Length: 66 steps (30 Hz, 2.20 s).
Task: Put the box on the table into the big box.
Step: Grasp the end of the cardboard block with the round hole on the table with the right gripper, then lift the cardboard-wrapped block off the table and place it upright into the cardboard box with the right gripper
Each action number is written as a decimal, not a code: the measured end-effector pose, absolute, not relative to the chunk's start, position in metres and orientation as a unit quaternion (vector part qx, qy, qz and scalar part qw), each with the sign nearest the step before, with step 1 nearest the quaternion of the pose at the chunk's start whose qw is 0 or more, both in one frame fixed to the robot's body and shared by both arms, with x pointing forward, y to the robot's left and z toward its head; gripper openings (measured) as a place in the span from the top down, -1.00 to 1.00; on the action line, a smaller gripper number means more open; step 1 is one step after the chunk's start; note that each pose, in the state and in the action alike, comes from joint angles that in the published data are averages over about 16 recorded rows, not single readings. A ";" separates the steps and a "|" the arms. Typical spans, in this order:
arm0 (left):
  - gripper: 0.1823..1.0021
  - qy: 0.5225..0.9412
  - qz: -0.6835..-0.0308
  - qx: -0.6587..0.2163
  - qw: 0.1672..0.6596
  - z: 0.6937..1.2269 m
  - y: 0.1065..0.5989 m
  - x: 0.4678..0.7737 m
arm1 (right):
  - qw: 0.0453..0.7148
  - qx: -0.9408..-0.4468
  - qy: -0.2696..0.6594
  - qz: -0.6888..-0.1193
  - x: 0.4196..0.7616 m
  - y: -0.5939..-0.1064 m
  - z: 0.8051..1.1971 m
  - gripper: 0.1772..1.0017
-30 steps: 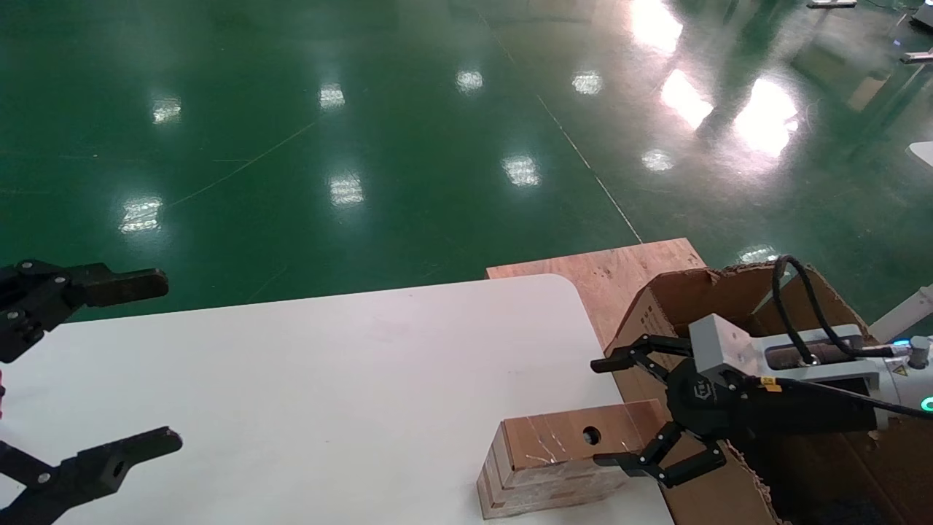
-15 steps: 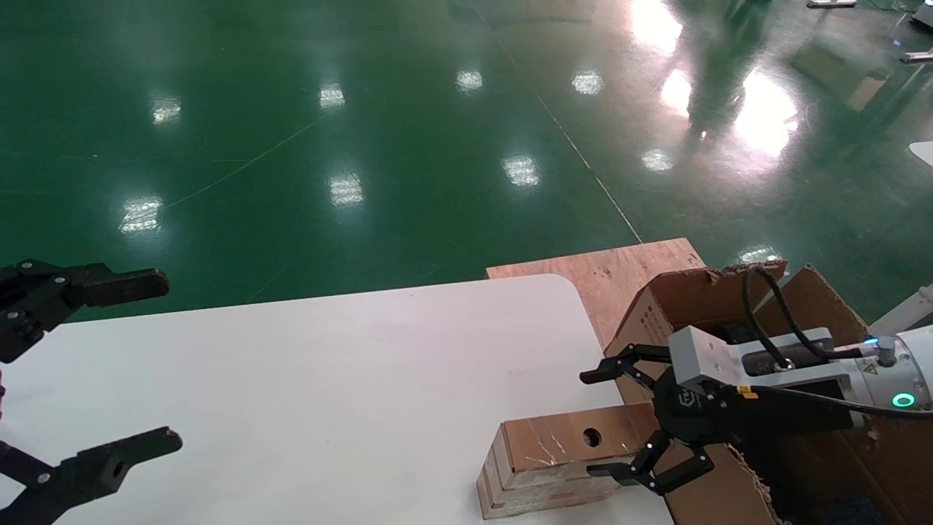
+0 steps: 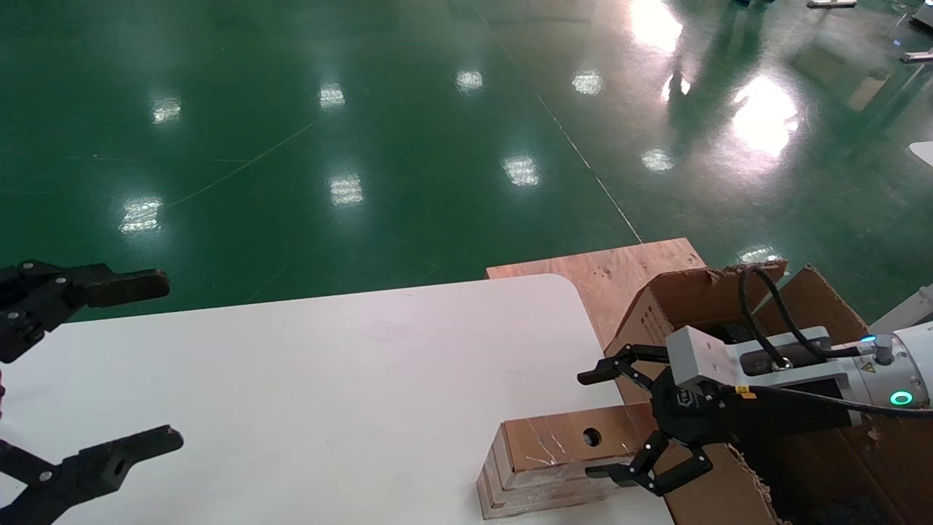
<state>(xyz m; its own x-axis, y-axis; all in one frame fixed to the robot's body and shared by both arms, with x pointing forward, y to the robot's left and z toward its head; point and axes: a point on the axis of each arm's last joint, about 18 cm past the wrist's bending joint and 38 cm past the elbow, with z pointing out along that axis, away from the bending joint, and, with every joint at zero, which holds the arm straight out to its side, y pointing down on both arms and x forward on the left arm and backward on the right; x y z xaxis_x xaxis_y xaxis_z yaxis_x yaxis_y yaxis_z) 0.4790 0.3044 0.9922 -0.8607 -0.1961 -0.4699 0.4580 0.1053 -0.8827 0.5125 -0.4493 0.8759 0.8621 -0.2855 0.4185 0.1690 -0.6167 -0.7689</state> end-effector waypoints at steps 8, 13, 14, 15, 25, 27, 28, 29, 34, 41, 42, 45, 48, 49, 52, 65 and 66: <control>-0.86 0.701 -0.662 0.093 0.247 0.992 0.304 0.479 | 0.437 -0.860 0.034 -0.261 0.512 -0.449 0.876 -0.91; -0.73 0.701 -0.662 0.093 0.247 0.992 0.304 0.479 | 0.438 -0.860 0.034 -0.261 0.512 -0.449 0.876 -0.79; -0.68 0.701 -0.662 0.093 0.247 0.992 0.304 0.479 | 0.438 -0.860 0.034 -0.261 0.512 -0.449 0.876 -0.77; -0.64 0.701 -0.662 0.093 0.247 0.992 0.304 0.479 | 0.438 -0.860 0.034 -0.261 0.512 -0.449 0.876 -0.73; -0.14 0.701 -0.662 0.093 0.247 0.992 0.304 0.479 | 0.438 -0.859 0.035 -0.262 0.512 -0.450 0.876 -0.29; -0.02 0.701 -0.662 0.093 0.247 0.992 0.304 0.479 | 0.438 -0.859 0.036 -0.262 0.512 -0.450 0.877 -0.19; 0.04 0.701 -0.662 0.093 0.247 0.992 0.304 0.479 | 0.439 -0.859 0.038 -0.262 0.512 -0.450 0.877 -0.13; 0.11 0.701 -0.662 0.093 0.247 0.992 0.304 0.479 | 0.440 -0.858 0.039 -0.263 0.512 -0.450 0.879 -0.08; 0.38 0.701 -0.662 0.093 0.247 0.992 0.304 0.479 | 0.454 -0.848 0.054 -0.269 0.508 -0.451 0.897 0.12; 0.68 0.701 -0.662 0.093 0.247 0.992 0.304 0.479 | 0.497 -0.809 0.093 -0.300 0.493 -0.461 0.946 0.27; 0.72 0.701 -0.662 0.093 0.247 0.992 0.304 0.479 | 0.506 -0.799 0.102 -0.307 0.490 -0.464 0.955 0.29; 0.81 0.701 -0.662 0.093 0.247 0.992 0.304 0.479 | 0.537 -0.765 0.127 -0.331 0.477 -0.476 0.982 0.29; 0.88 0.701 -0.662 0.093 0.247 0.992 0.304 0.479 | 0.561 -0.729 0.151 -0.362 0.462 -0.494 1.007 0.29; 0.89 0.701 -0.662 0.093 0.247 0.992 0.304 0.479 | 0.567 -0.717 0.159 -0.372 0.456 -0.501 1.014 0.29; 0.94 0.701 -0.662 0.093 0.247 0.992 0.304 0.479 | 0.579 -0.683 0.188 -0.404 0.436 -0.523 1.031 0.29; 0.98 0.701 -0.662 0.093 0.247 0.992 0.304 0.479 | 0.508 -0.630 0.340 -0.479 0.350 -0.605 1.021 0.30; 0.98 0.701 -0.662 0.093 0.247 0.992 0.304 0.479 | 0.500 -0.630 0.354 -0.478 0.345 -0.610 1.014 0.30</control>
<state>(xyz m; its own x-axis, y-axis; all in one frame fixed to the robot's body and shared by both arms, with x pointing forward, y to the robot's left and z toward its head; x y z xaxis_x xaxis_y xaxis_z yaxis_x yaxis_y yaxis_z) 0.4791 0.3044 0.9922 -0.8607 -0.1960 -0.4699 0.4580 0.1053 -0.8827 0.3454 -0.6100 1.0144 0.2932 -0.9234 0.2477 0.0317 -0.2495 -0.9678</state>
